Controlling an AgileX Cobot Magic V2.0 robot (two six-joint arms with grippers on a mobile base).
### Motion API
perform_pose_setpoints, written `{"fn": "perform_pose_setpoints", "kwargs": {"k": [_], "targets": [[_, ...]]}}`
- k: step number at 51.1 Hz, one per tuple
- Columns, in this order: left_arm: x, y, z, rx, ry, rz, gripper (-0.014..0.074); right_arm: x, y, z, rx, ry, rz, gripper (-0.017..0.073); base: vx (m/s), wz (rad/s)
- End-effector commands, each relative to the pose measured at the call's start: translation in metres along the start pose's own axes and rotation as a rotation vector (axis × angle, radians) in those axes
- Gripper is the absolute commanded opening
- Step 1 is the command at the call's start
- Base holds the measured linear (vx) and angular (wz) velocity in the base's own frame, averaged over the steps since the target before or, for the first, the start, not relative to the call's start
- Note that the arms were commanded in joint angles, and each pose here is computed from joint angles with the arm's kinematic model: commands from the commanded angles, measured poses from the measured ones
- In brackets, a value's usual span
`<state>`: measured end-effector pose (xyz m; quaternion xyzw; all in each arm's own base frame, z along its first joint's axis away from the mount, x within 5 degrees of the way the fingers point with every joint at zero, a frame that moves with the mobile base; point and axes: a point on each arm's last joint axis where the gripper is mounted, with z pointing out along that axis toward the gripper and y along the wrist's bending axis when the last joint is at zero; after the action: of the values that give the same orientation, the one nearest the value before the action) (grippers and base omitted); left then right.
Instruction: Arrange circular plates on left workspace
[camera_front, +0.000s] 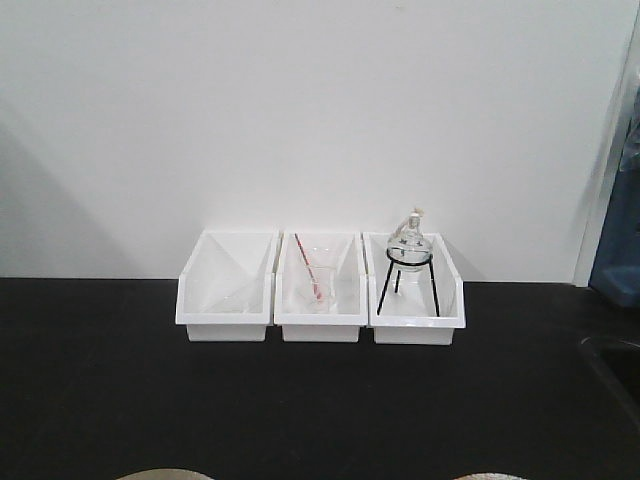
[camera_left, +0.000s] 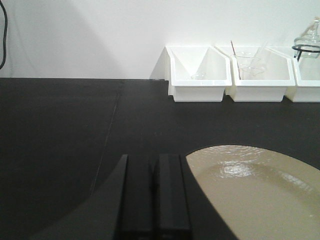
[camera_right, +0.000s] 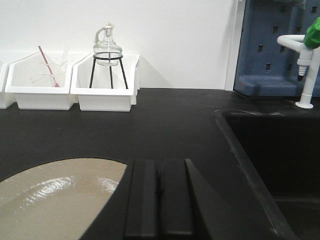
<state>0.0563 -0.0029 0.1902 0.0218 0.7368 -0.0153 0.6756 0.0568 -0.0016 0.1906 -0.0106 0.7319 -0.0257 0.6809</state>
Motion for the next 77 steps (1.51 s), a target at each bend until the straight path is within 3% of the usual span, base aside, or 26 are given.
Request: {"fn": "perform_pose_setpoints", "kwargs": {"k": [1, 37, 42, 44, 48, 52, 54, 57, 63, 68, 77], "targets": [[-0.002, 0.000, 0.000, 0.005, -0.078, -0.019, 0.0000, -0.002, 0.000, 0.000, 0.006, -0.072, -0.008, -0.0002, 0.09, 0.03], [-0.004, 0.000, 0.000, 0.004, -0.105, -0.004, 0.0000, -0.002, 0.000, 0.000, 0.006, -0.081, -0.008, -0.0002, 0.02, 0.01], [-0.012, 0.000, -0.001, 0.002, -0.190, -0.005, 0.0000, -0.012, 0.000, -0.002, 0.005, -0.187, -0.006, -0.0002, 0.00, 0.00], [-0.016, 0.000, -0.002, 0.002, -0.237, -0.009, 0.0000, -0.020, 0.000, -0.003, 0.003, -0.271, 0.024, -0.0002, 0.00, 0.00], [-0.032, 0.001, -0.007, 0.011, -0.356, -0.087, 0.0000, -0.037, -0.001, -0.008, -0.005, -0.376, 0.105, -0.0002, 0.00, 0.00], [-0.056, 0.001, -0.015, 0.034, -0.435, -0.204, 0.0000, -0.061, -0.003, -0.014, -0.005, -0.401, 0.106, -0.0002, 0.00, 0.00], [-0.072, 0.001, -0.021, 0.043, -0.466, -0.217, 0.0000, -0.081, -0.004, -0.018, -0.004, -0.406, 0.106, -0.0002, 0.00, 0.00], [-0.096, 0.001, -0.028, 0.044, -0.486, -0.195, 0.0000, -0.105, -0.005, -0.019, -0.004, -0.386, 0.106, -0.0002, 0.00, 0.00], [-0.129, 0.001, -0.022, 0.036, -0.402, -0.168, 0.0000, -0.153, -0.008, -0.012, -0.004, -0.320, 0.109, -0.0002, 0.00, -0.01], [-0.149, 0.000, 0.000, 0.029, -0.247, -0.182, 0.0000, -0.181, -0.008, 0.010, -0.017, -0.168, 0.160, -0.0002, 0.00, 0.00], [-0.161, -0.005, 0.059, 0.044, 0.128, -0.289, 0.0000, -0.201, 0.000, 0.069, -0.092, 0.228, 0.266, -0.0002, 0.00, 0.00]]}}
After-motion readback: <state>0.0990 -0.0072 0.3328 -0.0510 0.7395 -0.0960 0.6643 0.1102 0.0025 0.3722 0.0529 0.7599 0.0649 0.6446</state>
